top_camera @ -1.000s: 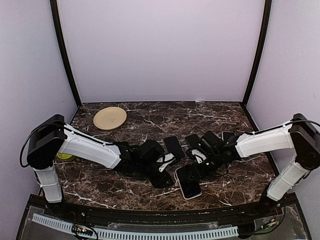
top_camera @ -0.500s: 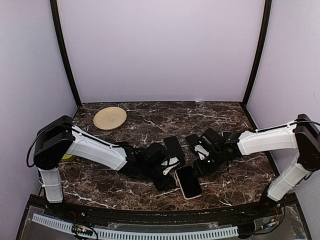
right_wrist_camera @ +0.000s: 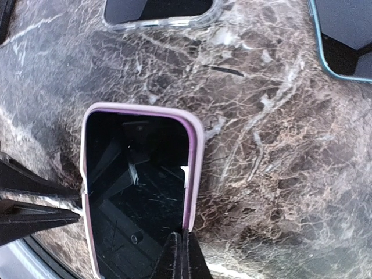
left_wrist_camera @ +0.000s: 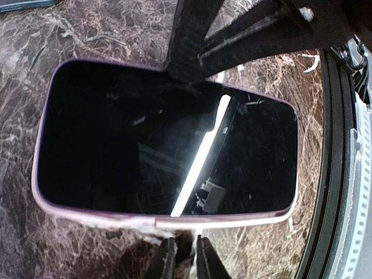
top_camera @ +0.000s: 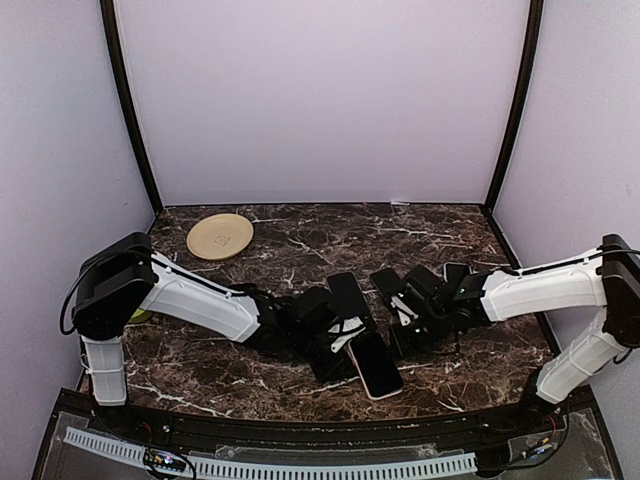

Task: Put the phone into the phone case
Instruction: Place the phone with the phone case at the center of the board, then press the phone with the phone case at the center of the board.

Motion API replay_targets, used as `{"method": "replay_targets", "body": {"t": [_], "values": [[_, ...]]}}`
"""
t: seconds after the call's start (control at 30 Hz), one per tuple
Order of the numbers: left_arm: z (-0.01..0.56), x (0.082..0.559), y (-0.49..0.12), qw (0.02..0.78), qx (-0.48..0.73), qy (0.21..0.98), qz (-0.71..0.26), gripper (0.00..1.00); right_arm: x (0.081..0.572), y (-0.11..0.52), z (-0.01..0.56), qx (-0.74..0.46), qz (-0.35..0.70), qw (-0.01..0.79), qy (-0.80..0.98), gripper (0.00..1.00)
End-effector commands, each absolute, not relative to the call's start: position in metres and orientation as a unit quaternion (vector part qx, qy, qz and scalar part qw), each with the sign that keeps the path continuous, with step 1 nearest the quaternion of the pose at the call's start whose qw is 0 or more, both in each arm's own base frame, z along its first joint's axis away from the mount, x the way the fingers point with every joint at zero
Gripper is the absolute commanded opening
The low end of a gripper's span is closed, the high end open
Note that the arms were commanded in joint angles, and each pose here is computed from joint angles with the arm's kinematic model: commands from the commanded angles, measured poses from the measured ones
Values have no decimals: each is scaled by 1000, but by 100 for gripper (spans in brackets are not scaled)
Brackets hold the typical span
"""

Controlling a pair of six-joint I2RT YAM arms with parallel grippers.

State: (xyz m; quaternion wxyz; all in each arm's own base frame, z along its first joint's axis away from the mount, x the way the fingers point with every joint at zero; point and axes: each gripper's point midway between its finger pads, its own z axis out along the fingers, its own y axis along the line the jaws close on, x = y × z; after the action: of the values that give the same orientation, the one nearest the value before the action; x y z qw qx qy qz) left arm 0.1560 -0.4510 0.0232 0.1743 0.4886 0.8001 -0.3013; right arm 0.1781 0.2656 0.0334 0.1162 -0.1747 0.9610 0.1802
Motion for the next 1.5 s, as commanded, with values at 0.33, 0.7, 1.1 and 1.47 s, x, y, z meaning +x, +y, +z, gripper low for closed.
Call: {"method": "replay_targets", "body": {"t": [0.33, 0.7, 1.1, 1.47], "values": [[14, 153, -453, 172, 496, 797, -299, 13, 93, 261, -30, -190, 153, -13, 970, 0], [21, 158, -450, 194, 492, 795, -295, 15, 76, 239, -60, -202, 110, -56, 972, 2], [24, 158, -447, 199, 498, 794, -287, 18, 118, 248, 14, -231, 96, 14, 968, 18], [25, 146, -446, 195, 517, 784, -282, 20, 123, 243, 32, -213, 115, 27, 970, 32]]}}
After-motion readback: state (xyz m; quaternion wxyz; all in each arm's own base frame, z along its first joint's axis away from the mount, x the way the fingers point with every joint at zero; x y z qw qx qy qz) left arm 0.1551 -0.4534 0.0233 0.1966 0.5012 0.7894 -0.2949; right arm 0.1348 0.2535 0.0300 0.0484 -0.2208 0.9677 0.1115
